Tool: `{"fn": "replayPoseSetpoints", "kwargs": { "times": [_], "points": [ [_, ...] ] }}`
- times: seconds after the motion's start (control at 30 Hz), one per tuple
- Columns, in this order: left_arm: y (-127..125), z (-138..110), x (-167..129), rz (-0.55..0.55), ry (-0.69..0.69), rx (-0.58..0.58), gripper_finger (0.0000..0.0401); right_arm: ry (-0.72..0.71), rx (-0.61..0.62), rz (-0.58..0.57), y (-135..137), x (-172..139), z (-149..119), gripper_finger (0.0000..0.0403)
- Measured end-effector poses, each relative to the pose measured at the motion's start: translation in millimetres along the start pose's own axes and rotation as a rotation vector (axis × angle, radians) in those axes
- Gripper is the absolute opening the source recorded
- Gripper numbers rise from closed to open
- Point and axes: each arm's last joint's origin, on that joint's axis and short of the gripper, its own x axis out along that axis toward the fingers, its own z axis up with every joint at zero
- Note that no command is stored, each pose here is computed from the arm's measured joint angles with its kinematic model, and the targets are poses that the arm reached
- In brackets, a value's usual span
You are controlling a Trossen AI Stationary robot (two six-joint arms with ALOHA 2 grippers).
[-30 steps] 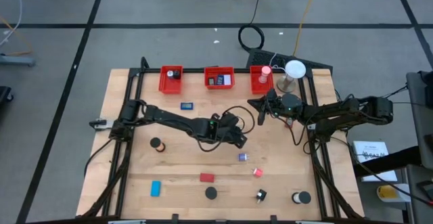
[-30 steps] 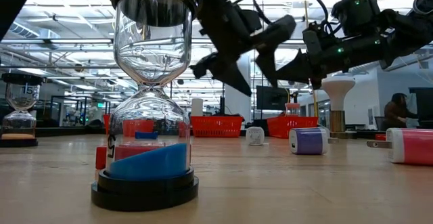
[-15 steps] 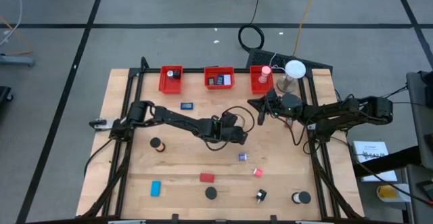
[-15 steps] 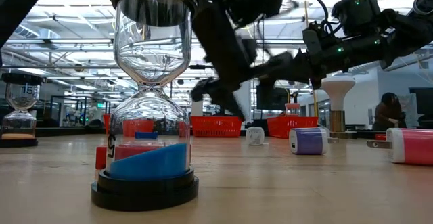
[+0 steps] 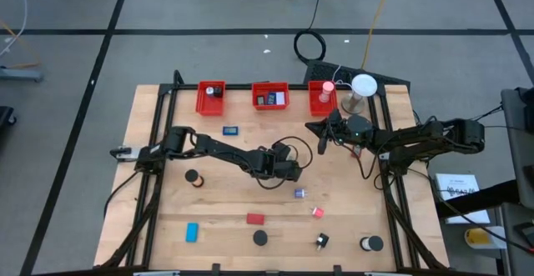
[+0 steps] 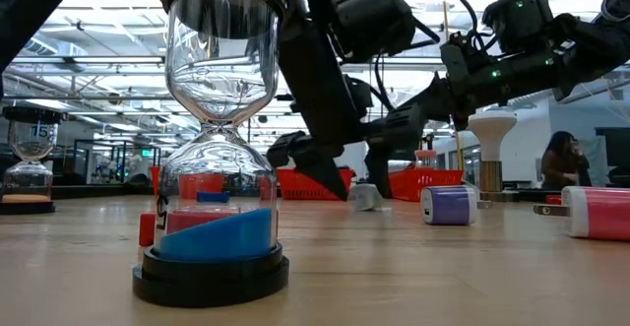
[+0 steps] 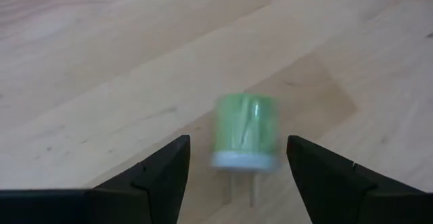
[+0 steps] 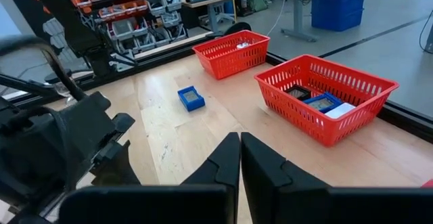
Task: Pick & Place Office items
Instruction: Put the green charger adapter into the left red bin
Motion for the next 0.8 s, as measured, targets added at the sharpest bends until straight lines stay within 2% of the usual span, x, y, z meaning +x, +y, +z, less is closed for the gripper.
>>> {"fn": "replayPoseSetpoints", "kwargs": {
  "times": [0.1, 0.4, 0.7, 0.8],
  "points": [
    [2, -1, 0, 0.02, 0.014, 0.015, 0.022, -0.001, 0.0, 0.0, 0, 0, 0, 0.0005],
    [5, -2, -3, 0.033, 0.059, 0.081, 0.0096, -0.004, 0.001, 0.001, 0, 0, 0, 0.0004],
    [14, 18, -32, 0.009, 0.147, 0.189, 0.0015, -0.003, 0.0, 0.001, 0, 0, 0, 0.0002],
    [19, 26, -43, 0.01, 0.173, 0.214, 0.0004, 0.0, 0.0, 0.001, 0, 0, 0, 0.0003]
  ]
}}
